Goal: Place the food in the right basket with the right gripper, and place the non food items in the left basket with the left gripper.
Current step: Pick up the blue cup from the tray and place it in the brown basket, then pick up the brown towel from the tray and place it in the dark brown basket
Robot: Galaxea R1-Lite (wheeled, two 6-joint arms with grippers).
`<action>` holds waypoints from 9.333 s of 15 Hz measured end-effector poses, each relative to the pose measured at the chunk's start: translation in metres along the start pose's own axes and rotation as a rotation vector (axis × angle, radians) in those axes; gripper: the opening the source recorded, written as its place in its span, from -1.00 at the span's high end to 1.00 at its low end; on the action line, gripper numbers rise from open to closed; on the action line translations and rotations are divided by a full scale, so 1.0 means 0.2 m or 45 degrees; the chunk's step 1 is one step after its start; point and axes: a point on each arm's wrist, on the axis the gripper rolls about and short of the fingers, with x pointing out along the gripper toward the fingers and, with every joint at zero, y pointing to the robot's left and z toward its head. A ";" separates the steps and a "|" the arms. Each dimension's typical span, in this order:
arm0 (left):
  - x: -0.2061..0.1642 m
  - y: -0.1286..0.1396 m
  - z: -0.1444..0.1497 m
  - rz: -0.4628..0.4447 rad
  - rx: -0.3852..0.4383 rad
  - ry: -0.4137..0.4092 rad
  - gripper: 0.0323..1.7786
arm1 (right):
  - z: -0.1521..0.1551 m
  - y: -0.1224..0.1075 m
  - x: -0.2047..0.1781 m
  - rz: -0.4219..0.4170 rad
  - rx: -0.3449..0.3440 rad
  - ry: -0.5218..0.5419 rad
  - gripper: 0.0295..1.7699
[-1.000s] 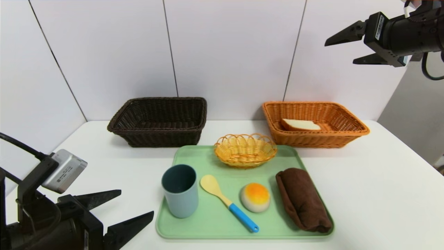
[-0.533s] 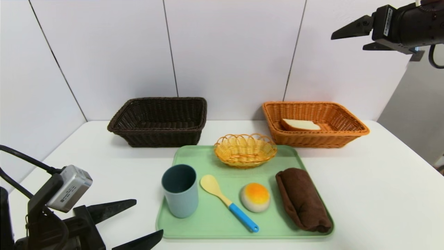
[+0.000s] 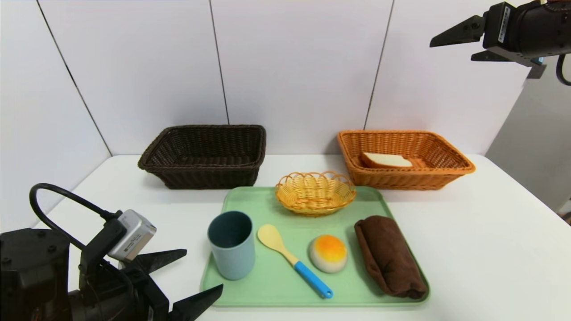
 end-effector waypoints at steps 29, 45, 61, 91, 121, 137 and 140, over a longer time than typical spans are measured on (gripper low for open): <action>0.38 0.06 -0.16 -0.149 0.038 -0.131 -0.90 | -0.05 -0.01 0.04 -0.007 0.000 0.060 -0.92; 0.42 0.06 -0.09 -0.145 0.057 -0.218 -0.90 | -0.11 0.00 0.02 -0.002 0.002 0.117 -0.93; 0.45 0.07 -0.08 -0.109 0.047 -0.229 -0.63 | -0.14 0.02 0.02 0.014 -0.001 0.142 -0.93; 0.31 0.80 0.96 0.377 -0.149 -0.256 -0.30 | -0.19 -0.02 0.11 -0.120 0.014 0.190 -0.93; 0.73 1.23 0.79 0.425 -0.283 0.000 -0.56 | -0.19 -0.06 0.26 -0.172 0.025 0.215 -0.93; 0.06 0.36 1.24 0.411 -0.318 -0.025 -0.87 | -0.18 -0.07 0.23 -0.175 0.040 0.214 -0.93; -0.02 0.10 1.16 0.501 -0.435 0.156 -0.88 | -0.22 0.00 0.17 -0.154 0.035 0.356 -0.93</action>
